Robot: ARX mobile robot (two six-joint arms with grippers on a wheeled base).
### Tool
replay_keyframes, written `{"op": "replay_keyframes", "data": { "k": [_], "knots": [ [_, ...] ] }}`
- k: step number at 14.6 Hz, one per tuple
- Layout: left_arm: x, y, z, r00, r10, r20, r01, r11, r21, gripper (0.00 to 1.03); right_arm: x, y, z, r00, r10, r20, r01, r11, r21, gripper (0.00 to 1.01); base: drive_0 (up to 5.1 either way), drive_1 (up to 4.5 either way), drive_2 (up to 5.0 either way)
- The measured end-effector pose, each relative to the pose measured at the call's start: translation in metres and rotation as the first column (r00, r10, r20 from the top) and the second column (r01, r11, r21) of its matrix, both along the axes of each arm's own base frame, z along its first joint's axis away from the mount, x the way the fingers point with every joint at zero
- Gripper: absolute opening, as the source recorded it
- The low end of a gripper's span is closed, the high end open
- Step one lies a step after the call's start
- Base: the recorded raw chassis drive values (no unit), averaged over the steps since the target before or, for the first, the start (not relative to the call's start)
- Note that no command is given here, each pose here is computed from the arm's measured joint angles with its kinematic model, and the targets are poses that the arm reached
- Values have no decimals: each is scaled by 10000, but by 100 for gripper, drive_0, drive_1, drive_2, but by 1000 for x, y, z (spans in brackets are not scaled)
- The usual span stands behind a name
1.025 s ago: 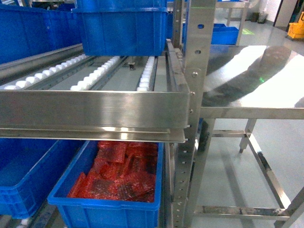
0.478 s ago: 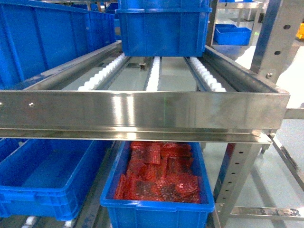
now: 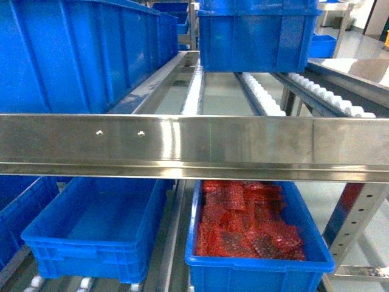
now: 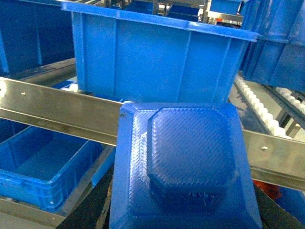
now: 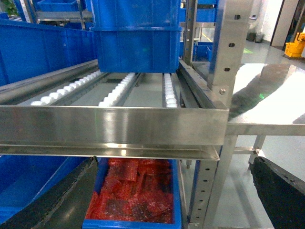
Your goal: Pick blue part to blue bin on bottom shelf
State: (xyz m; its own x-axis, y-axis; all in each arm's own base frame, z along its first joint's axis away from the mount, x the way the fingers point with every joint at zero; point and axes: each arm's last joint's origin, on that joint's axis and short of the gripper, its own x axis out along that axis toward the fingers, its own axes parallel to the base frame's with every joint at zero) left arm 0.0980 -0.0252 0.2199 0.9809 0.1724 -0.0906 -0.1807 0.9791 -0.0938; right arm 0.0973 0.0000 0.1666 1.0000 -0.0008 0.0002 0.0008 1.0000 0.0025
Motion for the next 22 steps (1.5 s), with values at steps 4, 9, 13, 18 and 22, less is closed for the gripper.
{"op": "replay_keyframes", "data": {
  "k": [4, 9, 13, 18, 22],
  "knots": [
    [0, 0, 0, 10000, 0, 11, 0, 10000, -5, 43, 0, 0, 0, 10000, 4, -4, -4, 10000, 4, 98, -379, 173, 173],
    [0, 0, 0, 10000, 27, 41, -27, 10000, -17, 43, 0, 0, 0, 10000, 27, 27, -27, 10000, 0, 98, 0, 0, 0],
    [0, 0, 0, 10000, 16, 47, -15, 10000, -21, 43, 0, 0, 0, 10000, 23, 19, -23, 10000, 0, 98, 0, 0, 0],
    [0, 0, 1, 10000, 4, 64, -4, 10000, -30, 43, 0, 0, 0, 10000, 0, 23, 0, 10000, 0, 98, 0, 0, 0],
    [0, 0, 0, 10000, 0, 46, 0, 10000, -23, 43, 0, 0, 0, 10000, 8, 4, -8, 10000, 0, 98, 0, 0, 0]
  ]
}}
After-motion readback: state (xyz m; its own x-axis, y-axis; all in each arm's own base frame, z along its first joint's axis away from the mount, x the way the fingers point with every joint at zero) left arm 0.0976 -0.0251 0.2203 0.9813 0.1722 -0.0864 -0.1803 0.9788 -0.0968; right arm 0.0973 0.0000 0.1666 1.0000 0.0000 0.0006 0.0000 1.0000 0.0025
